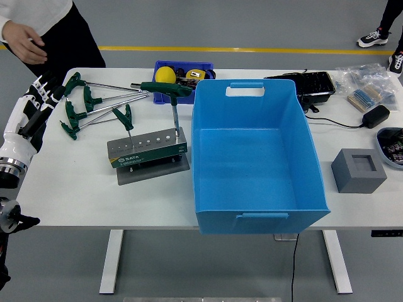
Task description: Lift tool from toolbox,place it in box,lift tool from toolbox,place it in box
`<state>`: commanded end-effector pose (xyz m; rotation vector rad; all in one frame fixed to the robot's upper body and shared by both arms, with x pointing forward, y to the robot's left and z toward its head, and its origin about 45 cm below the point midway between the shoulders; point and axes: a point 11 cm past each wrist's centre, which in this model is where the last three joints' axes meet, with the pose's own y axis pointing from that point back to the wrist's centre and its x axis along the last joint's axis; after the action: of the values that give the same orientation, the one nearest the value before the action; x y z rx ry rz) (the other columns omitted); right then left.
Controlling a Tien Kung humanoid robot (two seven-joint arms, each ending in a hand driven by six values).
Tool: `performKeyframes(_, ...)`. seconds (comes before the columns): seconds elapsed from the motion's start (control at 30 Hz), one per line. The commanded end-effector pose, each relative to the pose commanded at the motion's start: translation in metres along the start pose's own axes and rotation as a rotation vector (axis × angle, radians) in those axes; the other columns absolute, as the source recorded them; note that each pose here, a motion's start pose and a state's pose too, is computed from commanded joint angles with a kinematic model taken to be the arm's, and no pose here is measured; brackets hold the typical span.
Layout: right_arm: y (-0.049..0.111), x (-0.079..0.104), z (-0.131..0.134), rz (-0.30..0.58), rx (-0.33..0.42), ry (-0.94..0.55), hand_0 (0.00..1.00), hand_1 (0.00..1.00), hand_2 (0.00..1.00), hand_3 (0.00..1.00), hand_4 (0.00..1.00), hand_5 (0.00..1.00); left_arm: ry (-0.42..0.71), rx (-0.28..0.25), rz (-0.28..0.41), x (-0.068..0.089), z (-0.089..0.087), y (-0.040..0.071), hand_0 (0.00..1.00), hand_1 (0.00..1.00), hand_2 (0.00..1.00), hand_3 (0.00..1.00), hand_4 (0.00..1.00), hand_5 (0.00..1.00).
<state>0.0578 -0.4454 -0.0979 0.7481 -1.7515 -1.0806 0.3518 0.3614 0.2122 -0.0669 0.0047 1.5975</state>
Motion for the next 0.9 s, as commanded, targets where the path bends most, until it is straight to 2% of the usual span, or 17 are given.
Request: performKeyframes(0.9,0.0,0.0001,-0.0009,-0.001,0.002,0.001,0.722,0.701,0.748,0.563,0.796,0.719,-0.004,-0.01,-0.002,-0.0011,0.0054,-0.0039,0.998,0.998,0.998,0.996,0.931,0.998)
